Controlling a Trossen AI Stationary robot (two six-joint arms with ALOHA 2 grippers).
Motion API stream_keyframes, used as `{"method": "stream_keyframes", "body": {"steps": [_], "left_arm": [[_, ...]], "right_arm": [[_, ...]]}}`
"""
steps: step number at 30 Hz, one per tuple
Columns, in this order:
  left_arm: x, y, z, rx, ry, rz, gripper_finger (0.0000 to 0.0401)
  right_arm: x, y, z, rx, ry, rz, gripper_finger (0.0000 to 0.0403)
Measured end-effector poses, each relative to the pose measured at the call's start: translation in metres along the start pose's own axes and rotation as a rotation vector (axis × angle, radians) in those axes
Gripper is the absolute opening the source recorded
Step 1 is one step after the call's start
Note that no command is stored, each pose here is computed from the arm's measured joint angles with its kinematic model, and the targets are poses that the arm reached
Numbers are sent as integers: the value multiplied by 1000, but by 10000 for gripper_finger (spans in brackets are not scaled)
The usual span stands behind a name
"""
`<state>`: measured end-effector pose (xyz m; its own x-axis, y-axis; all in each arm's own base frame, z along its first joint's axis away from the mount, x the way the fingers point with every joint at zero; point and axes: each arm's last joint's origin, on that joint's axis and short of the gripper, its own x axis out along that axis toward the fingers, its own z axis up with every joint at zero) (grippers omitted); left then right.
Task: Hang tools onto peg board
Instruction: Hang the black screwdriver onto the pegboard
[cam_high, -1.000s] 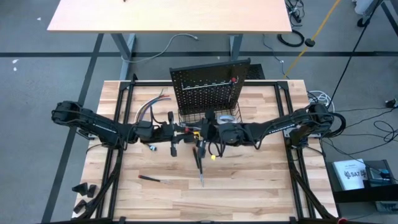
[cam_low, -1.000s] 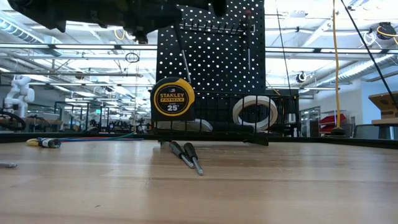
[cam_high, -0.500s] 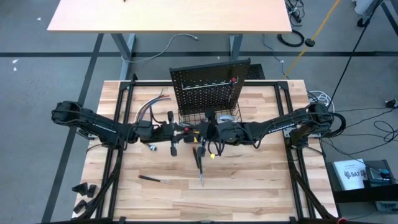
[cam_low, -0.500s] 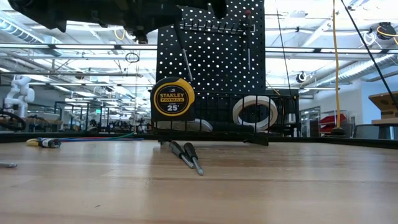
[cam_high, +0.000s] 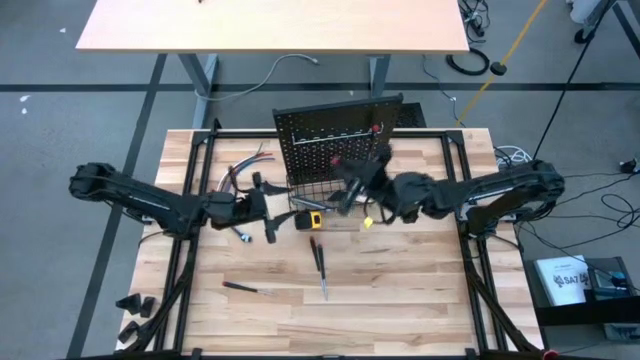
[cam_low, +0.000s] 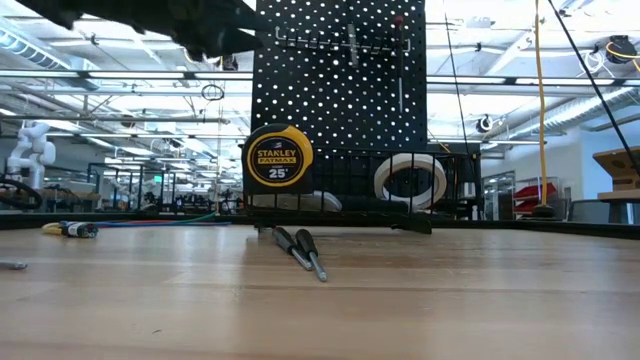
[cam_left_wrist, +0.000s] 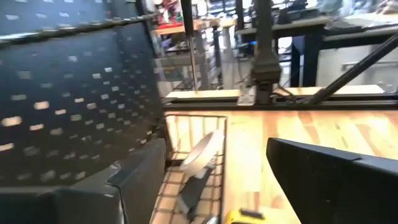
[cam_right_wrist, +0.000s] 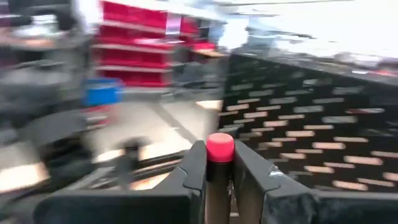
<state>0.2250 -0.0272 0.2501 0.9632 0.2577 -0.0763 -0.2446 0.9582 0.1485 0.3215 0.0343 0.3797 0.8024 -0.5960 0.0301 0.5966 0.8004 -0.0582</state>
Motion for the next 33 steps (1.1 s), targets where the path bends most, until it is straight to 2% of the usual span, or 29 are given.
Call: {"method": "stream_keyframes", "body": {"steps": [3,9,17,22,33], "left_arm": [[-13,6,5,7,18,33,288],[-27,14,9,-11,42,63,289],[-28,14,7,-23,58,61,289],[-28,14,7,-24,64,61,289],[-28,14,7,-26,65,62,290]], "right_arm": [[-1,-11,6,35,-3,-130,39],[7,-23,2,40,17,-288,39],[13,-31,-2,40,38,-331,39],[13,-33,-3,28,50,-406,39],[18,-41,-4,34,49,-438,39]]}}
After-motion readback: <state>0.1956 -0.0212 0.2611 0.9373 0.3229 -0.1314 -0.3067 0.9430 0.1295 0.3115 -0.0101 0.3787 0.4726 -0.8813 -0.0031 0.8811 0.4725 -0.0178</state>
